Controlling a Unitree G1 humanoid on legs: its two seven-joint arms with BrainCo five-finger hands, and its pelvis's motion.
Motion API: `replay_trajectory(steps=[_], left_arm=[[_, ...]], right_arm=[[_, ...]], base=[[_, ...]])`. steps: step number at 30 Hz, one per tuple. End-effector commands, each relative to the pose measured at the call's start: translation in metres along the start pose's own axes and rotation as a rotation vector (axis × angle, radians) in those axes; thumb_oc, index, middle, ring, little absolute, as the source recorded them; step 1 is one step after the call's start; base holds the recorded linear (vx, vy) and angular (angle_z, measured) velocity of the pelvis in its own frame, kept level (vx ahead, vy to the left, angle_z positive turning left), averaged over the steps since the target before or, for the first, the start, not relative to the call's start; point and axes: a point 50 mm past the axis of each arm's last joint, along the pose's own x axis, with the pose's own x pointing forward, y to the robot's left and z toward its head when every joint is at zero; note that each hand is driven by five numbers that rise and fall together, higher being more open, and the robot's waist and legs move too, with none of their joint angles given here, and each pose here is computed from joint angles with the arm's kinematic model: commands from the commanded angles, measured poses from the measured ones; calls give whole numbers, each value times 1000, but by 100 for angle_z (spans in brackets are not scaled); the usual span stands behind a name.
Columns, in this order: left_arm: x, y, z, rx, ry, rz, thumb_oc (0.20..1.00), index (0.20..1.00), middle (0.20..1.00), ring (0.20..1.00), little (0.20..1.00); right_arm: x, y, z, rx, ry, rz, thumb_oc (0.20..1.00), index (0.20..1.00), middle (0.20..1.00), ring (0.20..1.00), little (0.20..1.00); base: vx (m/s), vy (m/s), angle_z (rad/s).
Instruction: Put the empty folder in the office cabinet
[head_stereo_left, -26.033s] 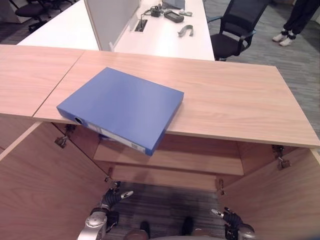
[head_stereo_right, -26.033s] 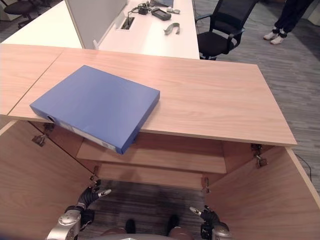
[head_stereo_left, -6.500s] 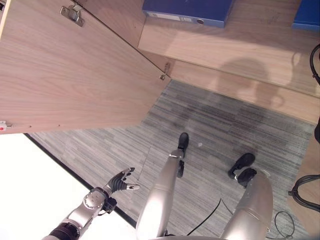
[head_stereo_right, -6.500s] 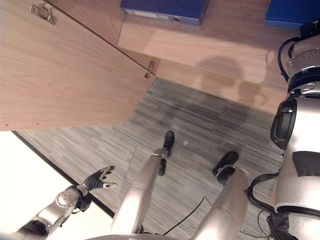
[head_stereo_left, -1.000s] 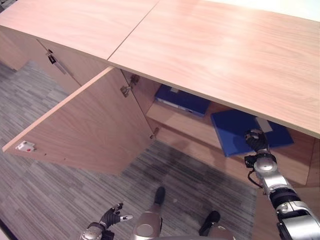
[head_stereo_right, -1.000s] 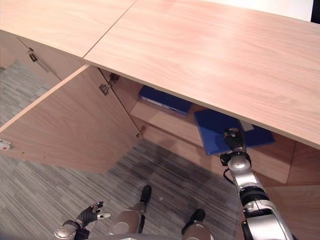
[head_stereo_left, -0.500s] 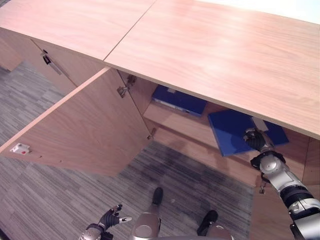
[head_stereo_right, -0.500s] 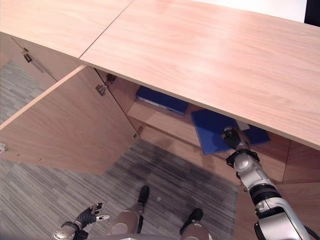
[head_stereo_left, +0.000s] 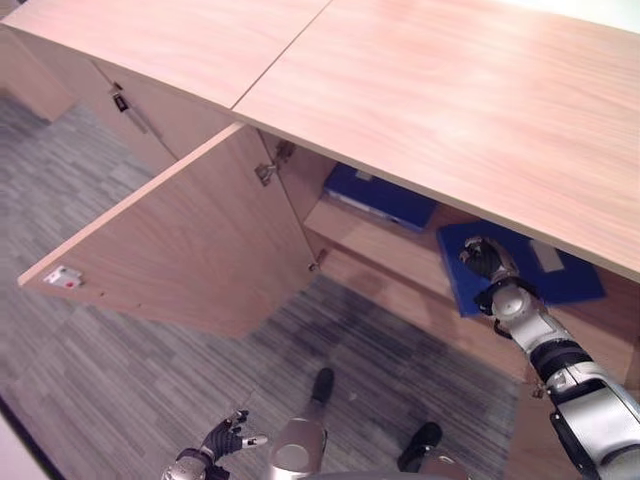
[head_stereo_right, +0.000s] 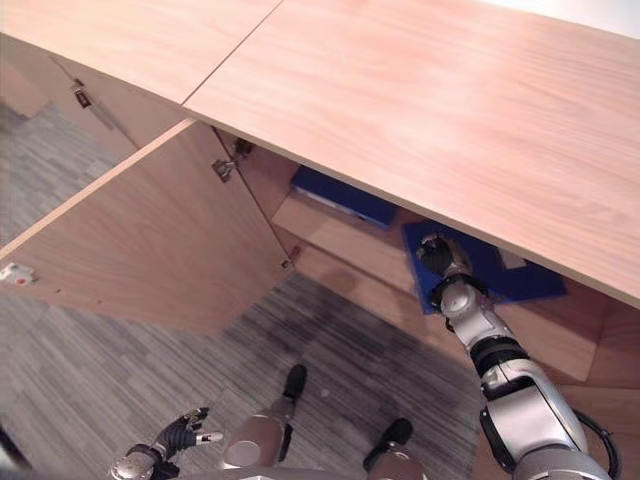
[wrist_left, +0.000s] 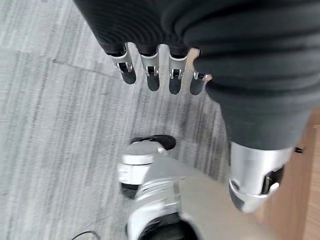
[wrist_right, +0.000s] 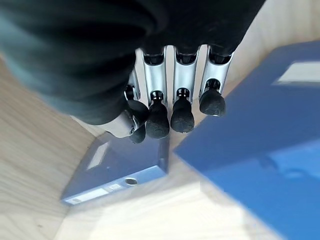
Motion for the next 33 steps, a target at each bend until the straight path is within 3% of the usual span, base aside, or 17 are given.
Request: replay_trajectory(steps=[1, 17, 33], left_arm=[[1, -6, 3, 60, -13, -34, 1000, 1000, 1000, 1000, 1000], [2, -10, 5, 78, -20, -48, 1000, 1000, 1000, 1000, 1000], [3, -9, 14, 79, -54, -53, 1000, 1000, 1000, 1000, 1000]], right_arm=[[10, -19, 20, 37, -67, -61, 200, 200, 200, 200, 200], [29, -26, 72, 120, -150, -89, 200, 200, 200, 200, 200], [34, -22, 64, 150, -55, -79, 200, 200, 200, 200, 200]], base=[[-56, 10, 22], [-25, 9, 6], [-12, 3, 2]])
